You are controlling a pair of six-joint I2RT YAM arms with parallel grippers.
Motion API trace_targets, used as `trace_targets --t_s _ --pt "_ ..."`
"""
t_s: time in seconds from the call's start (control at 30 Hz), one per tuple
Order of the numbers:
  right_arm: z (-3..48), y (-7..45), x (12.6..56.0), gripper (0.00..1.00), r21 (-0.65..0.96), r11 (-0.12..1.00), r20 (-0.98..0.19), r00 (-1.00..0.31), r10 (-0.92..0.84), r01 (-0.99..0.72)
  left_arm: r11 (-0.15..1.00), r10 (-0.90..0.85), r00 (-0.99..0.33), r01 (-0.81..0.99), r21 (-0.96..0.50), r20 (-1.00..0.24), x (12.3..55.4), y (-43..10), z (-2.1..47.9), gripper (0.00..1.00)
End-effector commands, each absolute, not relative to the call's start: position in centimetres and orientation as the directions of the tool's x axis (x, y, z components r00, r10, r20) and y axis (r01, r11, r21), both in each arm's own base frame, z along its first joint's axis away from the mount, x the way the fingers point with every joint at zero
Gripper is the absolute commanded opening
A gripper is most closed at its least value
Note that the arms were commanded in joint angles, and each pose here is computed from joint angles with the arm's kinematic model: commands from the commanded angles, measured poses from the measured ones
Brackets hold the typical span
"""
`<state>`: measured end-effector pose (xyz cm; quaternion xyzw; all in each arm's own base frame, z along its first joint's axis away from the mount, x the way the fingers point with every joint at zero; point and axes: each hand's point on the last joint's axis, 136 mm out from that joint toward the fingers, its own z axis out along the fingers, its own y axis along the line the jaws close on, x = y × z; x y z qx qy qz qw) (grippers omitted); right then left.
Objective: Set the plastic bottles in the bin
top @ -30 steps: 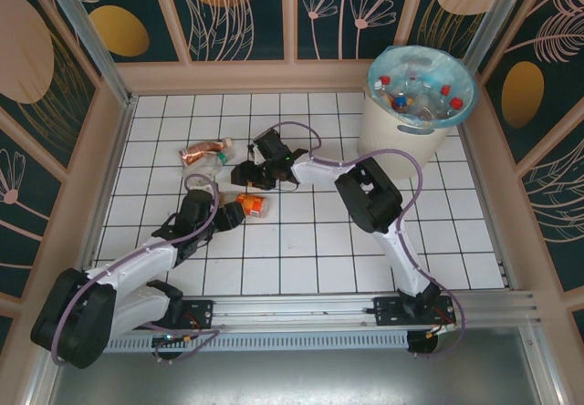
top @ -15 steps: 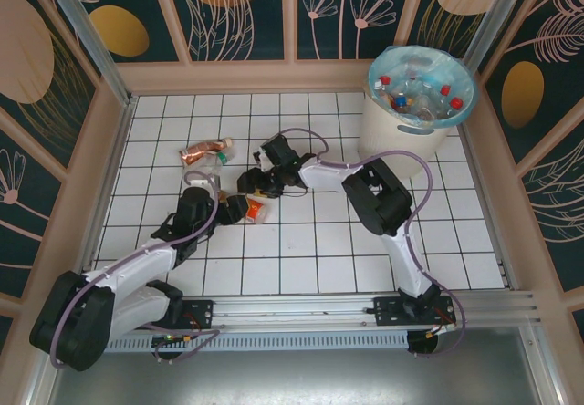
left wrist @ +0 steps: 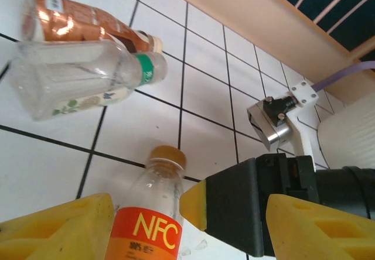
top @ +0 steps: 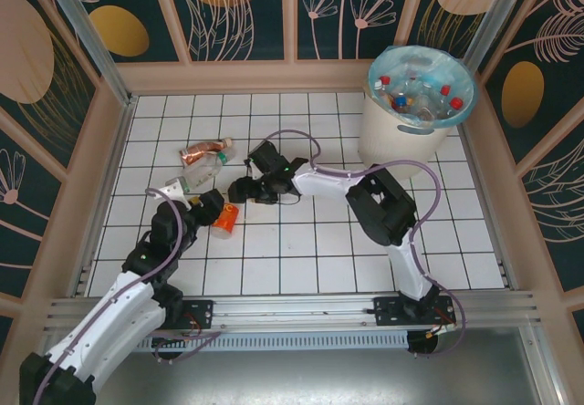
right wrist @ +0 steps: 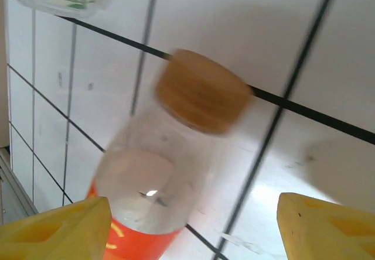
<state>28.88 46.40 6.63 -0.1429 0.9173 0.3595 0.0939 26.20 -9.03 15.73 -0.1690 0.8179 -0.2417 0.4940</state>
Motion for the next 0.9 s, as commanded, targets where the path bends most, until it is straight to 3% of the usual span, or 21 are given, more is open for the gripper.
trace_targets --t_s 0.0,0.37,0.87 --pt "8.9 48.2 30.2 0.78 0.641 0.701 -0.333 -0.936 -0.113 -0.313 0.840 -0.519 -0.449 -0.114 -0.530 -0.727 25.8 -7.5 15.7 0.70" --pt "6.4 47.1 33.7 0.82 0.592 0.790 -0.339 -0.939 0.064 -0.160 0.853 -0.498 -0.449 -0.095 -0.514 -0.742 25.7 -7.5 15.7 0.71" --pt "4.4 49.6 33.2 0.78 0.755 0.652 -0.187 -0.975 0.120 -0.064 0.855 -0.494 -0.451 -0.098 -0.509 -0.743 25.5 -7.4 15.1 0.71"
